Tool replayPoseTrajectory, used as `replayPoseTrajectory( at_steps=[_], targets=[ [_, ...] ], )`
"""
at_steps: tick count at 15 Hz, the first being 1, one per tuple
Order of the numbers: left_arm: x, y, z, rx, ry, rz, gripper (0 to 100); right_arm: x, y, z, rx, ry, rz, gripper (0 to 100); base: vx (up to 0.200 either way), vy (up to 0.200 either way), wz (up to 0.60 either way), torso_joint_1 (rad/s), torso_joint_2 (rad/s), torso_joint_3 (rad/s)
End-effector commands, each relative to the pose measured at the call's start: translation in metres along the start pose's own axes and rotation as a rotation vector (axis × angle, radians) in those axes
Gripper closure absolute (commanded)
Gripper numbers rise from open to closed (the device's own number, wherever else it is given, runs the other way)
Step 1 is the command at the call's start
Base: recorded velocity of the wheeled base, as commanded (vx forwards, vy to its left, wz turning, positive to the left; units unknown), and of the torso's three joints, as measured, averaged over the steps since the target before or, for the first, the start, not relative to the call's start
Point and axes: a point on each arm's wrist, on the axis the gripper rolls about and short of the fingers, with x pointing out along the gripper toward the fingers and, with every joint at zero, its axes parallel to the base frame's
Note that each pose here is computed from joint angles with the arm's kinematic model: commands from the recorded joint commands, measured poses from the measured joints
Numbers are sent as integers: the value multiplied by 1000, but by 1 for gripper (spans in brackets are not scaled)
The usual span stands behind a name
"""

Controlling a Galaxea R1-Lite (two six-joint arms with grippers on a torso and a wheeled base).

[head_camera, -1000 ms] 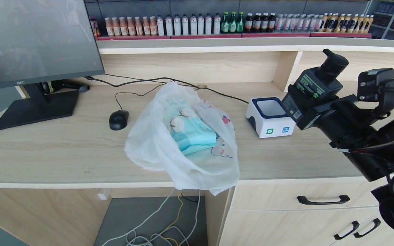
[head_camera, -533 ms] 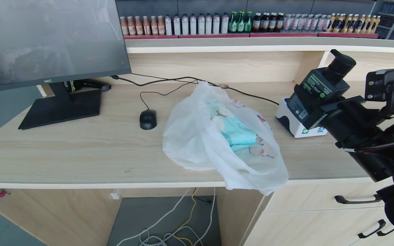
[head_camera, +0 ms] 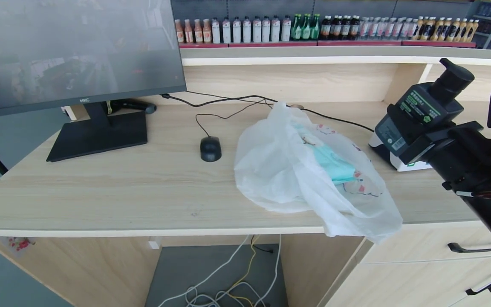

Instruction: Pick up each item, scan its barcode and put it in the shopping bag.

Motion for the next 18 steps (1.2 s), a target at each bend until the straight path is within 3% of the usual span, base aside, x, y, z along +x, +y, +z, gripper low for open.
replayPoseTrajectory(
  at_steps=[1,3,6,8,13,15,18],
  targets=[
    [0,0,0,-1,0,-1,0,0,-1,3,2,-12,-1,100,0,0,0,0,0,0],
    [0,0,0,-1,0,-1,0,-1,-1,-2,13,8,0,100,0,0,0,0,0,0],
    [0,0,0,1,0,-1,0,5,4,-2,187,-2,23,100,0,0,0,0,0,0],
    [0,0,0,-1,0,-1,0,10,20,0,389,-9,91,100,0,0,0,0,0,0],
    [0,0,0,-1,0,1,0,37,24,-5,622,-30,134,100,0,0,0,0,0,0],
    [0,0,0,-1,0,-1,0,53,24,-2,774,6,130,100,0,0,0,0,0,0],
    [0,0,0,-1,0,-1,0,65,25,-7,853,115,119,100,0,0,0,0,0,0]
  ],
)
